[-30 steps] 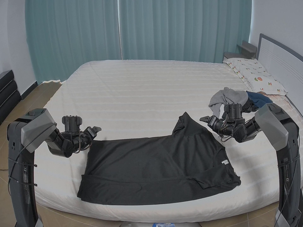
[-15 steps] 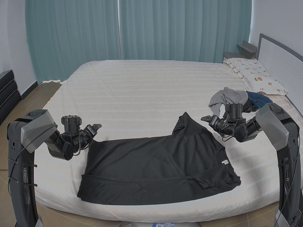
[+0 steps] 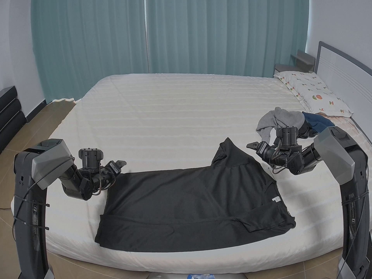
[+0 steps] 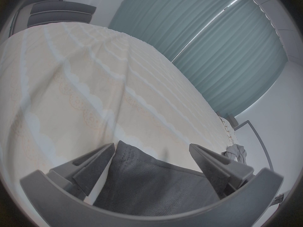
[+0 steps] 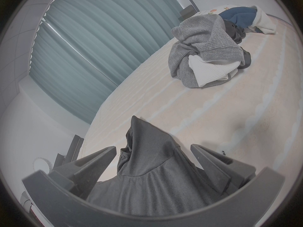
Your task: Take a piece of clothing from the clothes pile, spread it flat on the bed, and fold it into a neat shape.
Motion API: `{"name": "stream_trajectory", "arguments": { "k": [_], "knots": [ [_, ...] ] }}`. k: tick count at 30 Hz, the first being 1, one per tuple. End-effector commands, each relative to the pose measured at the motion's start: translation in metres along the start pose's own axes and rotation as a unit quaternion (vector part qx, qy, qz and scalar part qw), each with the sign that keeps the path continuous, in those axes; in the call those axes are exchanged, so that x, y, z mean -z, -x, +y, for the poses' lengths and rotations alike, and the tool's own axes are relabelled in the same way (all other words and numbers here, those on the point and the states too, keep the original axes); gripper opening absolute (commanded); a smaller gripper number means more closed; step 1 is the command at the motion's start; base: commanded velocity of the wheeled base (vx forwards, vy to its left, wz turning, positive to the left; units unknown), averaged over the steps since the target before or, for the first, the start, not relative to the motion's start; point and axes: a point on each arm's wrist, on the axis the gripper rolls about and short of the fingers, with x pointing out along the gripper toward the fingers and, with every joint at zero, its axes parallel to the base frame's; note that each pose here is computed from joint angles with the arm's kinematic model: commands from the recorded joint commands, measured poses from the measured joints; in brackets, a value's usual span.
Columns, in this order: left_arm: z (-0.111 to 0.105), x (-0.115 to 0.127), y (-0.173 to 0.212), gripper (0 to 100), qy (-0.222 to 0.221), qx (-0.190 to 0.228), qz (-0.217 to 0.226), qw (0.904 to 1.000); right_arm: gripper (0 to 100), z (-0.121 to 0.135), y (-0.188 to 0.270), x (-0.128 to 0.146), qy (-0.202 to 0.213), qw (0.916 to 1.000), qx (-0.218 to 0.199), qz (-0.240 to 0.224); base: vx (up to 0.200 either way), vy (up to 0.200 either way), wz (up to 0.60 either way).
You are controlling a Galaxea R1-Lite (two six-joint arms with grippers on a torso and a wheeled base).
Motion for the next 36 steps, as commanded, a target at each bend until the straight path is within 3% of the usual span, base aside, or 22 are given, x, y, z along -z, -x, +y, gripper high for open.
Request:
{"name": "stream_trajectory", "arguments": {
  "k": [1,10,11,18,26,36],
  "knots": [
    [0.003,0.002,-0.001,100,0.000,-0.005,0.004,1.0000,100,0.002,0.002,-0.002,0.000,1.0000,-0.003,-0.002,0.000,0.000,0.00],
    [0.004,0.000,-0.001,100,0.002,-0.005,0.000,1.0000,100,0.002,0.002,-0.002,-0.004,1.0000,-0.002,-0.002,0.000,0.000,0.00],
    [0.004,-0.001,-0.001,0,0.003,-0.006,-0.001,1.0000,100,0.002,0.002,-0.002,-0.004,1.0000,-0.002,-0.002,0.000,0.000,0.00],
    [0.008,-0.003,0.000,0,0.005,-0.012,-0.004,0.9999,100,0.001,0.001,-0.002,-0.003,1.0000,-0.002,-0.001,0.000,0.000,0.00],
    [0.009,-0.009,0.002,0,0.009,-0.042,-0.047,0.9979,100,0.002,0.003,-0.004,0.001,1.0000,0.000,0.001,0.000,0.000,0.00],
    [-0.003,-0.016,0.009,0,0.034,-0.029,-0.060,0.9972,100,0.012,0.014,-0.017,0.027,0.9989,-0.016,0.034,0.000,0.000,0.00]
  ]
}}
